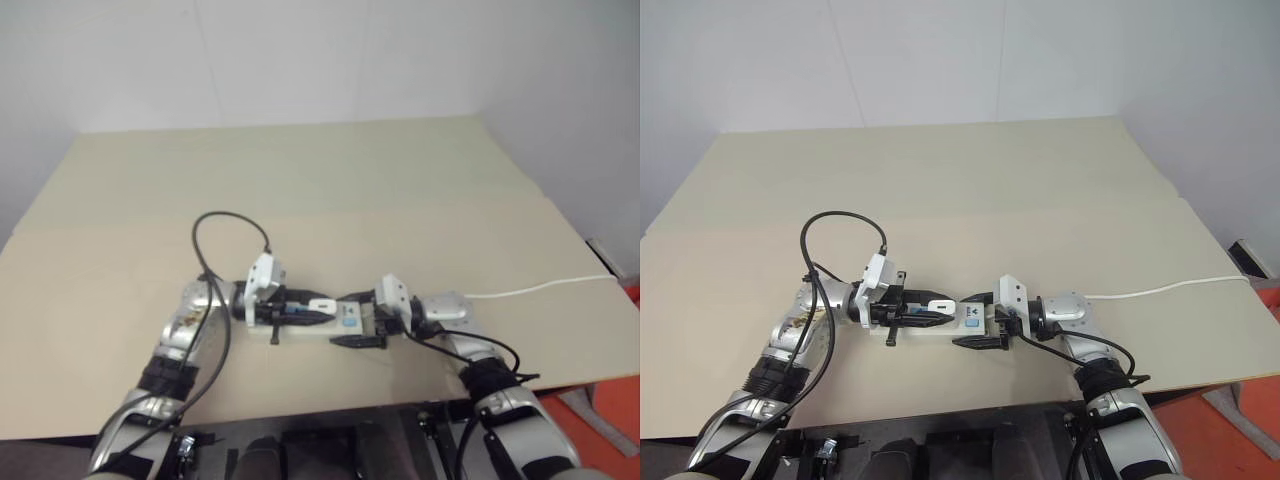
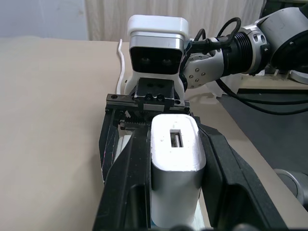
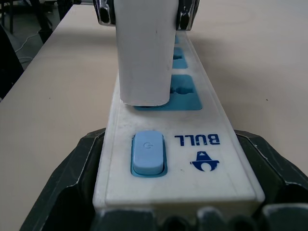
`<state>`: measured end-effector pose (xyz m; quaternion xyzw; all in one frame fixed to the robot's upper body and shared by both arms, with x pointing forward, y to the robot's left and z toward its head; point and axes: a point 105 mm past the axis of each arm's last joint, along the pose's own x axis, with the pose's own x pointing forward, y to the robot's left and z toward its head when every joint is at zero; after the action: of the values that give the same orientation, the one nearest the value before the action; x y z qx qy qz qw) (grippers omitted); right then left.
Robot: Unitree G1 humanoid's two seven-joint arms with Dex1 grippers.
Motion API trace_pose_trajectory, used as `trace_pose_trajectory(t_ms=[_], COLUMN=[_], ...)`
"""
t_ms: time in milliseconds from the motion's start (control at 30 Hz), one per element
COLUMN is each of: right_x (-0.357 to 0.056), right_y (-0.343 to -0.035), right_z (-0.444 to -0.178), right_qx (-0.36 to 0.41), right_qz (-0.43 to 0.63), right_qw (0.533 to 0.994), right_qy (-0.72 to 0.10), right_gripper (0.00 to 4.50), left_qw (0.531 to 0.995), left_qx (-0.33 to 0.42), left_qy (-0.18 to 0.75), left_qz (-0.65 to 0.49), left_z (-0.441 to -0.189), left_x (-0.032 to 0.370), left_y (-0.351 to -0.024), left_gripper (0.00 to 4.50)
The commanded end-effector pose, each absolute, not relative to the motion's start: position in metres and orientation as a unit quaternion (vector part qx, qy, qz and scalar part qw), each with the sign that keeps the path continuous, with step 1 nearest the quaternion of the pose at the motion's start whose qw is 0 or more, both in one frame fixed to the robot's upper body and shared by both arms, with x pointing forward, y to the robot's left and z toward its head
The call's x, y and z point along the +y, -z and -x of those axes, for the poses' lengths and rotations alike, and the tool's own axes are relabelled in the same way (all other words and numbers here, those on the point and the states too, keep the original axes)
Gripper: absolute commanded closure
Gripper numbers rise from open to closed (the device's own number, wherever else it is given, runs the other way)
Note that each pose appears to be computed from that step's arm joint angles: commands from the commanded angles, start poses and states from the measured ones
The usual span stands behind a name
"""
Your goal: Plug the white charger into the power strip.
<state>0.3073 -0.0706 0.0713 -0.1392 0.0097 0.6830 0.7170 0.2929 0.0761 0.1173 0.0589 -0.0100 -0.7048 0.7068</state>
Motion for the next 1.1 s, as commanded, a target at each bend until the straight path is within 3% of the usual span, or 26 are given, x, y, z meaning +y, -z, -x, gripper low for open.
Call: trace_pose_trajectory(t_ms=[33,400,700,1000,1067,1100], right_x=[-0.071,-0.071,-0.071,-0.068,-0.067,-0.067], right_y=[-0.058,-0.059,-0.059,-0.059,-0.059,-0.059], right_z=[-0.3,-0.3,-0.3,-0.301,-0.301,-0.301], right_qx=[0.039,0.04,0.04,0.039,0.038,0.038], right_qz=[0.131,0.131,0.131,0.131,0.132,0.132], right_qw=[0.709,0.71,0.71,0.708,0.707,0.707], right_qy=[-0.691,-0.691,-0.691,-0.693,-0.693,-0.694], right_gripper=[1.06,1.06,1.06,1.06,1.06,1.06], left_qw=[0.715,0.71,0.712,0.717,0.717,0.717], left_qx=[0.028,0.061,0.06,0.039,0.029,0.022], left_qy=[0.696,0.698,0.697,0.694,0.694,0.694], left_qz=[-0.062,-0.07,-0.067,-0.057,-0.058,-0.06], left_z=[-0.292,-0.286,-0.288,-0.291,-0.292,-0.292], left_x=[0.085,0.09,0.091,0.086,0.084,0.084], left_y=[-0.097,-0.078,-0.082,-0.102,-0.107,-0.111], left_gripper=[3.48,3.48,3.48,0.57,0.03,0.03])
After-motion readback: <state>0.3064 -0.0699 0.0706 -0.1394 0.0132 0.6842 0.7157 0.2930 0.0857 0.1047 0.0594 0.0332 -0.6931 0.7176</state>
